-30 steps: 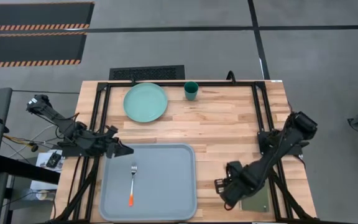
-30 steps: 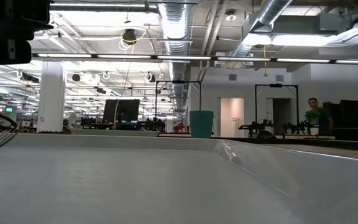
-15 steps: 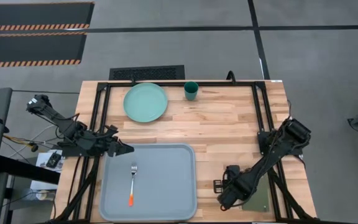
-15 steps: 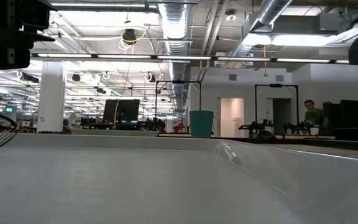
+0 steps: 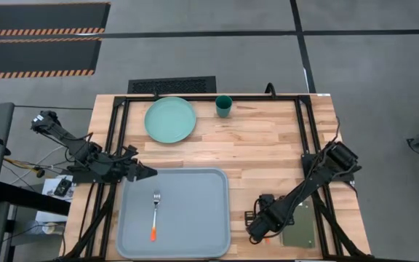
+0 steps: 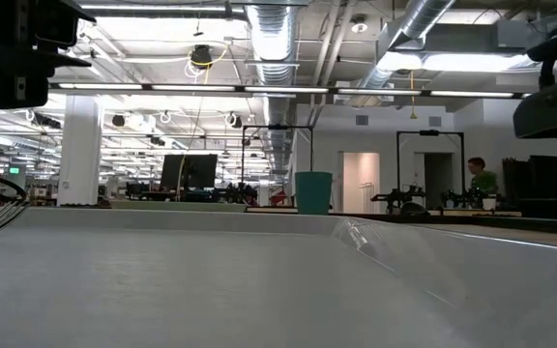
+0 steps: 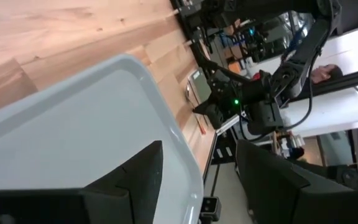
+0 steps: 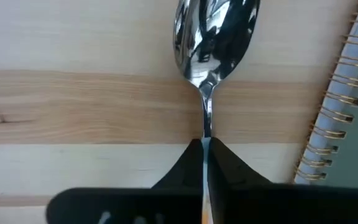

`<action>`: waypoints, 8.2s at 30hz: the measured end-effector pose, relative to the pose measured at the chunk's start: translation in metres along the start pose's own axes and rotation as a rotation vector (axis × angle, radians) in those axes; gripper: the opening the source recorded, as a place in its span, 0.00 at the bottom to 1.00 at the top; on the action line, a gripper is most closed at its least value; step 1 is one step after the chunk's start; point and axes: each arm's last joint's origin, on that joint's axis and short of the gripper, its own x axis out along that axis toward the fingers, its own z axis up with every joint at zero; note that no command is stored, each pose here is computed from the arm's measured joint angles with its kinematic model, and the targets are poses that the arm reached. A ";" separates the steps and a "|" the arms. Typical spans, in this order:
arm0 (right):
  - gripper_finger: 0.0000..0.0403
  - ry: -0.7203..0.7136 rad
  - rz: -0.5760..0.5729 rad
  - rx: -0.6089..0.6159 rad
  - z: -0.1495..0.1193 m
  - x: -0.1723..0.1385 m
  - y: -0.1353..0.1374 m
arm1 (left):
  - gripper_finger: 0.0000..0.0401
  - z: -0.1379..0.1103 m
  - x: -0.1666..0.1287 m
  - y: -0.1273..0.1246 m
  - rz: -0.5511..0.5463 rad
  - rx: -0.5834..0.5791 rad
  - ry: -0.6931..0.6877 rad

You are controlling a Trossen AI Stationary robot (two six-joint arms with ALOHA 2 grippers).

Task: Pick and place plate/cup/fork/spoon on tray
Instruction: Put the orange spoon on the gray tray to the left of the orange fork

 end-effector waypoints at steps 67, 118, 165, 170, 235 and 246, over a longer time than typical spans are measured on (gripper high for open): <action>0.03 -0.405 0.168 -0.956 0.092 -0.117 0.072 | 0.38 0.071 0.243 -0.028 -0.046 -0.306 0.237; 0.05 -0.416 0.166 -0.974 0.101 -0.119 0.076 | 0.02 0.078 0.242 -0.017 0.009 -0.225 0.237; 0.62 -0.347 0.408 -0.905 0.028 -0.164 -0.002 | 0.00 0.006 0.052 -0.057 0.413 0.548 0.861; 0.62 -0.345 0.420 -0.906 0.028 -0.164 0.000 | 0.00 -0.032 0.038 -0.044 0.451 0.573 1.011; 0.62 -0.359 0.414 -0.900 0.036 -0.164 0.006 | 0.00 -0.036 0.056 0.040 0.584 0.730 0.949; 0.62 -0.364 0.411 -0.899 0.040 -0.165 0.008 | 0.01 -0.038 0.055 0.039 0.571 0.729 0.963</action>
